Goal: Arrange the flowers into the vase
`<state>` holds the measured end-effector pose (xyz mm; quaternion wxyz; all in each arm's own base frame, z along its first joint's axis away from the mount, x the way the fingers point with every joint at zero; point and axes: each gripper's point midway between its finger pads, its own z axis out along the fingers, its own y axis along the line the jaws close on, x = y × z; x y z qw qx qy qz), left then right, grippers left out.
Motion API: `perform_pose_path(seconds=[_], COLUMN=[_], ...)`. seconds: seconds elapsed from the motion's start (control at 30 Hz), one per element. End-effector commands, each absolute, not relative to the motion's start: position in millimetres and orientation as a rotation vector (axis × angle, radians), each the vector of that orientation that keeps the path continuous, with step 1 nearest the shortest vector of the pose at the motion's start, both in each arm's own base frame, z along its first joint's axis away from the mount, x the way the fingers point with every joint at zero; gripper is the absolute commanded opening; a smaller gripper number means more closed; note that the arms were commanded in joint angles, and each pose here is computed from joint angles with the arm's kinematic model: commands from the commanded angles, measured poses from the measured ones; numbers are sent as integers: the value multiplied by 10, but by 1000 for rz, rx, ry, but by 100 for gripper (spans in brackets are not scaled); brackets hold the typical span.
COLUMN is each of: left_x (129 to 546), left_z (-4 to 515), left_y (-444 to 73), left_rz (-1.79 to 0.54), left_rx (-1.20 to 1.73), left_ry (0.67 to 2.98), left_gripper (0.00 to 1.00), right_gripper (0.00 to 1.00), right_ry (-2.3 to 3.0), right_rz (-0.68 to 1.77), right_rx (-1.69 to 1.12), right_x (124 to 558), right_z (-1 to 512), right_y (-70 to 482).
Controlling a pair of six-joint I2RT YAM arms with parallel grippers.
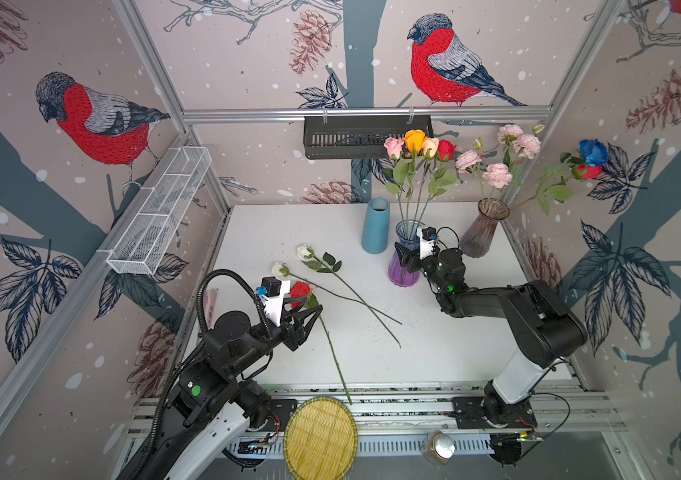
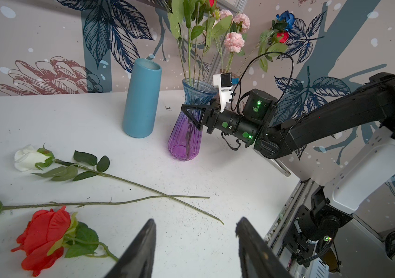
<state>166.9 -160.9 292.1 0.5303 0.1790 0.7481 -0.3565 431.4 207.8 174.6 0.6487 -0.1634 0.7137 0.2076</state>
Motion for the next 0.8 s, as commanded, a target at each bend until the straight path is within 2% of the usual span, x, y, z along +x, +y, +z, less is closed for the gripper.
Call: perform_pose_path(seconds=[0.0,0.1,0.43,0.77], left_x=[1665,1672,1682,1689], left_z=[2999,2986,2980,2971], left_y=[-1629,-1631,-1634,-1631], left_rz=[-863,-862,-861,-857], left_rx=[438,436,435,432], left_ry=[1751,1755,1761,1764], left_gripper=[54,54,54,54], right_gripper=[66,61,59,57], right_ry=[1585,1565,1331,1348], right_rz=[423,400,392,355], right_rx=[-420,-431,-434,-401], right_x=[4387,4400,4258,4604], right_z=[1822,1839,2130,2073], right_y=[2074,2051,1953,1802])
